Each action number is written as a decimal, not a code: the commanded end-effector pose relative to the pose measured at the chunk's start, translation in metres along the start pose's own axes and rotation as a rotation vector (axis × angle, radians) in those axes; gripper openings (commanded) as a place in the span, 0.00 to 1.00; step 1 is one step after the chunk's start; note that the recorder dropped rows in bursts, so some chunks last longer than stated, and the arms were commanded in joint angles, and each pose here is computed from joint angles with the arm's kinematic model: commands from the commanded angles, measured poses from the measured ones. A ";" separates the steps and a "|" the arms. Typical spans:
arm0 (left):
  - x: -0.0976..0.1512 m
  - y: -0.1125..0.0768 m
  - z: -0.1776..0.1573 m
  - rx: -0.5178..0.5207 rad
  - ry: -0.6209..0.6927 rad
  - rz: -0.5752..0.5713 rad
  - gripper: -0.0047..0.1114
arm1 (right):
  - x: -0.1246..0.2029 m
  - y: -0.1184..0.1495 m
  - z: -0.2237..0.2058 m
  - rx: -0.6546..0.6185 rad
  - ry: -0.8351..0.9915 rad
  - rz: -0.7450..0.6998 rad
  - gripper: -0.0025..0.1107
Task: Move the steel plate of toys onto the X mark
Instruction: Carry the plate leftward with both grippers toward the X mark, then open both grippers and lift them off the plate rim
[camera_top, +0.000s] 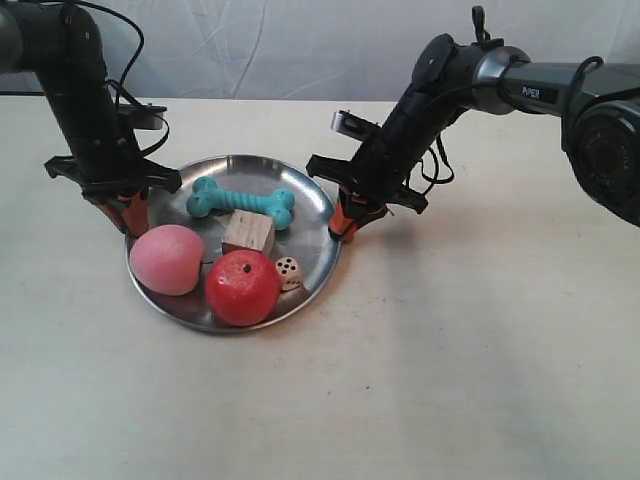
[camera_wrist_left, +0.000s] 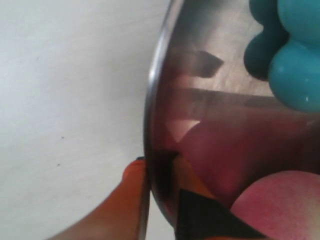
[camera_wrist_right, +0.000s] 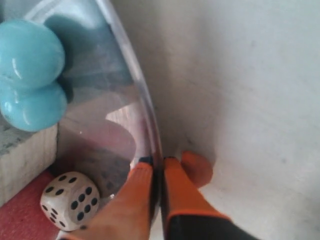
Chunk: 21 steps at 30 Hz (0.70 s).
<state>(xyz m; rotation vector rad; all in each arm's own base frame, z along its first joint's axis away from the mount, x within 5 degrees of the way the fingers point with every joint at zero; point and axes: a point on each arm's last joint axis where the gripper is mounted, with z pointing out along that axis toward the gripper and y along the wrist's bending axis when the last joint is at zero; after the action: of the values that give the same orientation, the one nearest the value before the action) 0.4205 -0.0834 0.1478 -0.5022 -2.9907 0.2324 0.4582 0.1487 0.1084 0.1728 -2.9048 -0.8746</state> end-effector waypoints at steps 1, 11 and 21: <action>-0.004 -0.008 -0.003 0.012 -0.048 0.016 0.04 | -0.006 0.008 -0.001 -0.001 -0.065 0.005 0.01; -0.010 -0.007 -0.003 -0.001 -0.113 -0.018 0.06 | -0.005 0.003 -0.001 0.053 -0.057 0.004 0.08; -0.010 -0.003 -0.003 -0.037 -0.112 -0.067 0.34 | -0.005 0.001 -0.002 0.073 -0.055 0.021 0.32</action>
<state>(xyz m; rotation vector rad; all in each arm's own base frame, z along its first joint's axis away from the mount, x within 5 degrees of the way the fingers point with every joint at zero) 0.4291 -0.0883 0.1469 -0.4327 -3.1022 0.2441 0.4614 0.1488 0.1059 0.1146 -2.9657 -0.7862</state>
